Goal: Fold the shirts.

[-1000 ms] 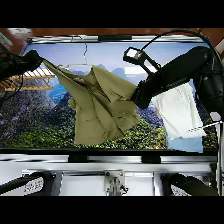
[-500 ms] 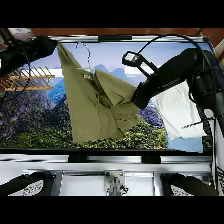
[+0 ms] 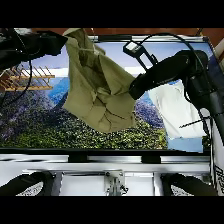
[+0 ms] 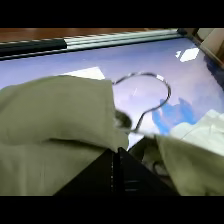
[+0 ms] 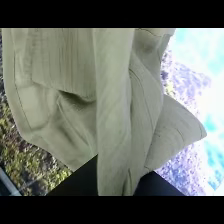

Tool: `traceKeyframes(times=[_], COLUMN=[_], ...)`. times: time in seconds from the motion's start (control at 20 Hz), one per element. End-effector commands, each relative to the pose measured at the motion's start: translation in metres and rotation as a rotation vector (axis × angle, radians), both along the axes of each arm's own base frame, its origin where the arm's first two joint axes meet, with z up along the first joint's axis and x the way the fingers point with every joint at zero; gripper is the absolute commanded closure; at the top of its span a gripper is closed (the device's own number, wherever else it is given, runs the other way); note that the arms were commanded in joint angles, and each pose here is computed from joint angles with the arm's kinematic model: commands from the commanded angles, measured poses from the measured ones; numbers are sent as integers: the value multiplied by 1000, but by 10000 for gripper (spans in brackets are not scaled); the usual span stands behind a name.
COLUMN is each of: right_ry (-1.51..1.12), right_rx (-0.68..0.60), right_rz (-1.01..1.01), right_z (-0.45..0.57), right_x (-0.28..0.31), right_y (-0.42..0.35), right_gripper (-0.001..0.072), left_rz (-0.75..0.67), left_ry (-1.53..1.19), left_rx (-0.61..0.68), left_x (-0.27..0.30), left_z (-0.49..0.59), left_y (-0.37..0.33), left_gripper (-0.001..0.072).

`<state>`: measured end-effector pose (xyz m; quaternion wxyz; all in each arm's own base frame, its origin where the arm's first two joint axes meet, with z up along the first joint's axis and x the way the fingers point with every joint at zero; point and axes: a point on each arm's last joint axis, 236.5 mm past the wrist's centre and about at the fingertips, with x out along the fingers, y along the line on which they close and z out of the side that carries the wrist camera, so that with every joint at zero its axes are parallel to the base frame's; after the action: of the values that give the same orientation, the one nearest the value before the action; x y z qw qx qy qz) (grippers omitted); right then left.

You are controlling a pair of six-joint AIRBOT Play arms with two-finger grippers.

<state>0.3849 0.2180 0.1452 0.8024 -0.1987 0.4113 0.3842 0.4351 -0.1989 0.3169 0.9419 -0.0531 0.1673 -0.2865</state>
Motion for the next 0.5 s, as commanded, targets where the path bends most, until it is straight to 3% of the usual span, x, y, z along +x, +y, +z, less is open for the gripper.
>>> traceKeyframes(times=[0.0, 0.15, 0.45], right_ry=[-37, -84, -246], right_rx=[40, 78, 206], right_rz=[-69, -63, -130], right_z=[17, 40, 95], right_x=[9, 1, 11], right_y=[-11, -9, -6], right_gripper=[643, 643, 643], left_rz=[76, 84, -1], left_ry=[47, 120, 195], left_rx=[159, 240, 275], left_x=[-6, -9, -20], left_z=[-19, -43, -73], left_y=[32, 44, 15], left_gripper=[674, 674, 672])
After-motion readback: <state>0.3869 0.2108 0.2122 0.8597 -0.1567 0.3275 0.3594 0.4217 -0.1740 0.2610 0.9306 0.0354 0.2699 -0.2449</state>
